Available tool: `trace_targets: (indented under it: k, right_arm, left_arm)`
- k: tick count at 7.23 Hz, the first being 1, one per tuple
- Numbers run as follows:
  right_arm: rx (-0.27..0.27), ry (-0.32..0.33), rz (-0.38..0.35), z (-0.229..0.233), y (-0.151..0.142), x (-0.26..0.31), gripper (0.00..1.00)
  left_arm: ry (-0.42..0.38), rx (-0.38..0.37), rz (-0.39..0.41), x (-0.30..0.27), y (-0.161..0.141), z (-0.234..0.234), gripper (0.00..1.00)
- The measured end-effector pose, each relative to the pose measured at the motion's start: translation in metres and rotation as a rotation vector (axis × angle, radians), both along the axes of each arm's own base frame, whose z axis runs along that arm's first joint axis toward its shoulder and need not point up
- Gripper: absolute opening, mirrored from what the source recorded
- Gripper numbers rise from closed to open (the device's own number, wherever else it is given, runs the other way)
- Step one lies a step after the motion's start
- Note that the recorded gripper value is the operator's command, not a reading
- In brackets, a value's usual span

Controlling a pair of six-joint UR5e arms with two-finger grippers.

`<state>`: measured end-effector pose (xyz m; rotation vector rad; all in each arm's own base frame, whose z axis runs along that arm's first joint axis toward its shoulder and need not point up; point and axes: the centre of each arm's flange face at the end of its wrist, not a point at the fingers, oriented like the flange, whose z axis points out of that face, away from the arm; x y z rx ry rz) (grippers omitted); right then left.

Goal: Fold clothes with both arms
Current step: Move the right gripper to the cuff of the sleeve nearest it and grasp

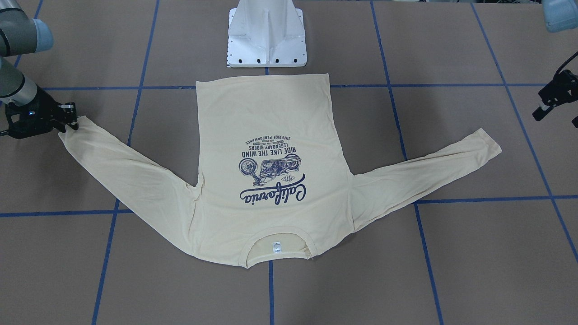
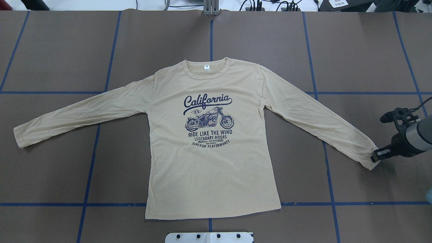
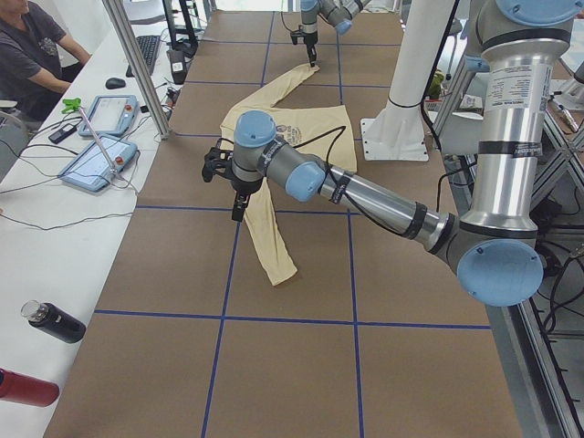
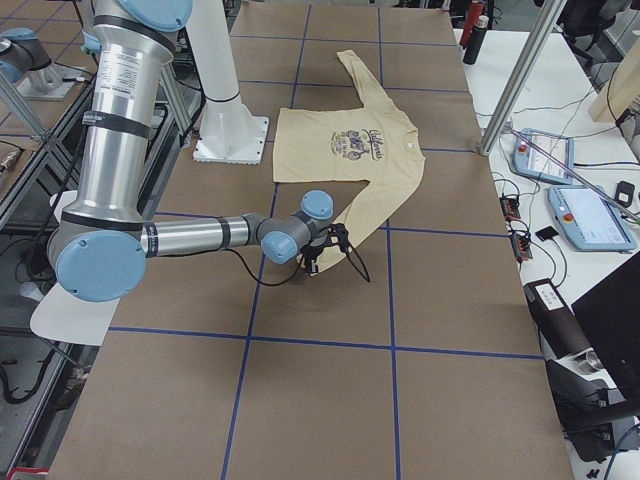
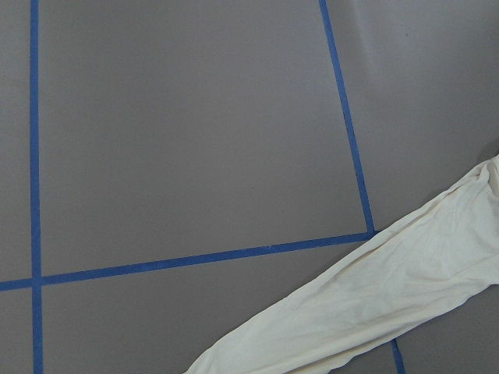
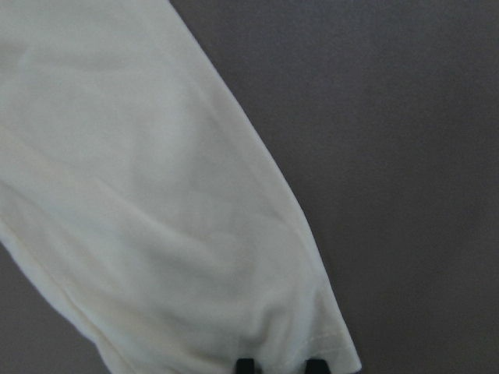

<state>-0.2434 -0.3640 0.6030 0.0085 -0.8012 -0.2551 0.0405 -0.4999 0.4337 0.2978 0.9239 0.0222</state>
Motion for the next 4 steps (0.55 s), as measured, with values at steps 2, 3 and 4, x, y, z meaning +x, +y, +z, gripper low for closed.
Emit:
trace_targets:
  k: [2, 3, 4]
  right_arm:
    - [-0.001, -0.006, 0.001, -0.002, -0.001, 0.001, 0.00]
    - [-0.002, -0.019, 0.006, -0.007, -0.003, 0.004, 0.00]
    - [-0.003, -0.052, 0.018, -0.020, -0.007, 0.013, 0.00]
  left_arm:
    - [0.001, 0.001, 0.000, 0.000, 0.001, -0.001, 1.00]
    - [0.002, 0.003, 0.000, 0.000, 0.001, -0.002, 1.00]
    - [0.003, 0.004, 0.000, -0.001, 0.002, -0.004, 1.00]
